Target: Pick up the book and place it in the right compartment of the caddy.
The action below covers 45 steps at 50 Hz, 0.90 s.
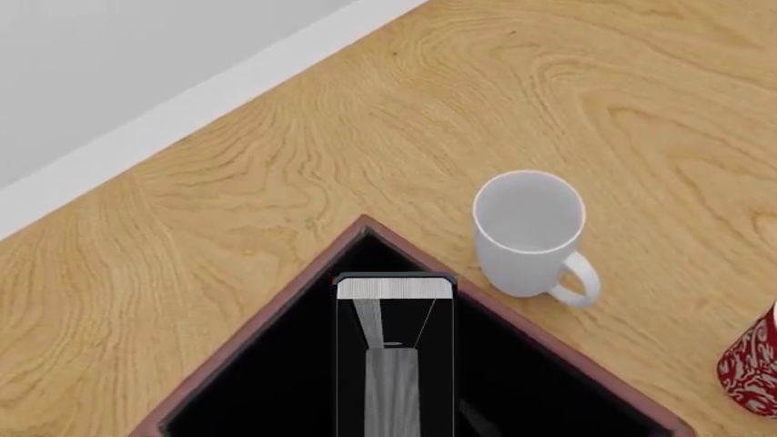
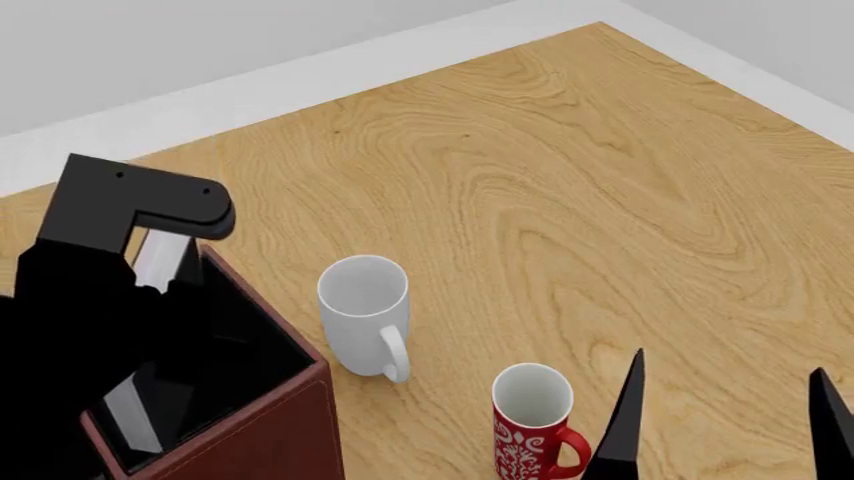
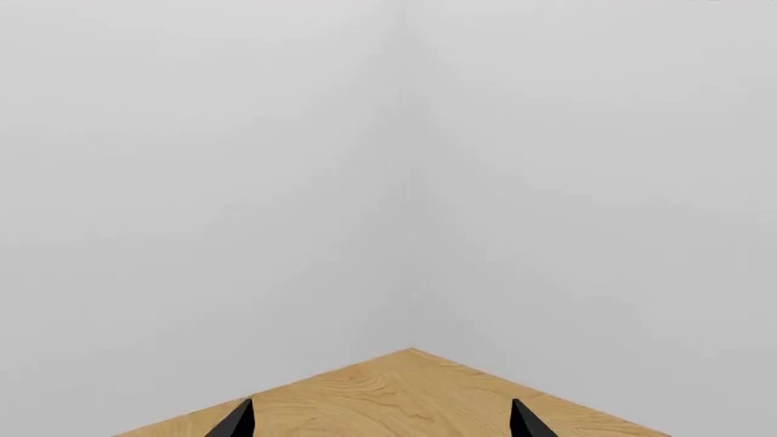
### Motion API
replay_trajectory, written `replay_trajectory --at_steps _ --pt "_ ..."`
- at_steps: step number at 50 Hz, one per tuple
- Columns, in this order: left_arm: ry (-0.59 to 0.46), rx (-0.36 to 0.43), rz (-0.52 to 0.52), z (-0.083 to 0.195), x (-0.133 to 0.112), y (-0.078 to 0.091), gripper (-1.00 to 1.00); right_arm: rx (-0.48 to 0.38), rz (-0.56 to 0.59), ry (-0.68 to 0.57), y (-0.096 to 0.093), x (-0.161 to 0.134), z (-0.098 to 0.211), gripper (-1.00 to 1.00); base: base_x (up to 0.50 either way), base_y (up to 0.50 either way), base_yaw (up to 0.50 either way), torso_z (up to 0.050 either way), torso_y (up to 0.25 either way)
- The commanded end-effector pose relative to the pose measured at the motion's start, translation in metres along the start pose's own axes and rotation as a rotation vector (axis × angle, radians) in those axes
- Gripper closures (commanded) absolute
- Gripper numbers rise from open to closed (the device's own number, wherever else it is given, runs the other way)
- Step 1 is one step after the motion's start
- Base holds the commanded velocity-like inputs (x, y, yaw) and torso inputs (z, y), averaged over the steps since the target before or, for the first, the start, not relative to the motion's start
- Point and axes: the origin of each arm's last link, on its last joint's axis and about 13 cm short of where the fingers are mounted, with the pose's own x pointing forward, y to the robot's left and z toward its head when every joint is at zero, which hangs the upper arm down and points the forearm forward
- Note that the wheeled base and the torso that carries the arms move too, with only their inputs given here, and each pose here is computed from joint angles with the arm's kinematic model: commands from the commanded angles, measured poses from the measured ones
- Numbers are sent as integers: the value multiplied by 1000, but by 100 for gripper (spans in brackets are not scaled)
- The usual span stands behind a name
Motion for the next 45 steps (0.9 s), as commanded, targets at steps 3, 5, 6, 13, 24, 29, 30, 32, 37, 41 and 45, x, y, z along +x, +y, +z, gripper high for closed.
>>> replay_trajectory --at_steps 3,5,6,13,24,29,30,32,37,41,45 --pt "-21 -21 20 -1 9 2 100 -2 1 3 0 1 -1 -100 0 0 0 0 0" --pt "-15 -22 19 -2 11 2 100 -2 1 4 0 1 -1 -100 0 0 0 0 5" --pt "-15 -23 22 -2 11 2 100 -3 1 4 0 1 -2 -100 0 0 0 0 0" --pt "-4 -19 23 -8 17 2 100 -5 4 7 1 2 -2 -100 0 0 0 0 1" --pt "12 -23 34 -15 24 4 100 -8 7 11 2 3 -3 -100 0 0 0 0 1" --pt "18 -27 37 -17 27 4 100 -9 8 12 2 3 -3 -100 0 0 0 2 2" --pt "22 -23 36 -18 27 4 100 -9 8 13 2 3 -3 -100 0 0 0 0 0" --pt "25 -25 40 -19 28 4 100 -9 8 12 2 3 -3 -100 0 0 0 0 0" --pt "31 -30 45 -20 30 5 100 -8 7 12 2 3 -3 -100 0 0 0 0 2" --pt "36 -31 50 -21 32 5 100 -8 7 12 2 3 -3 -100 0 0 0 0 3" --pt "15 -26 58 -20 32 5 100 -8 7 12 2 3 -3 -100 0 0 0 0 0"
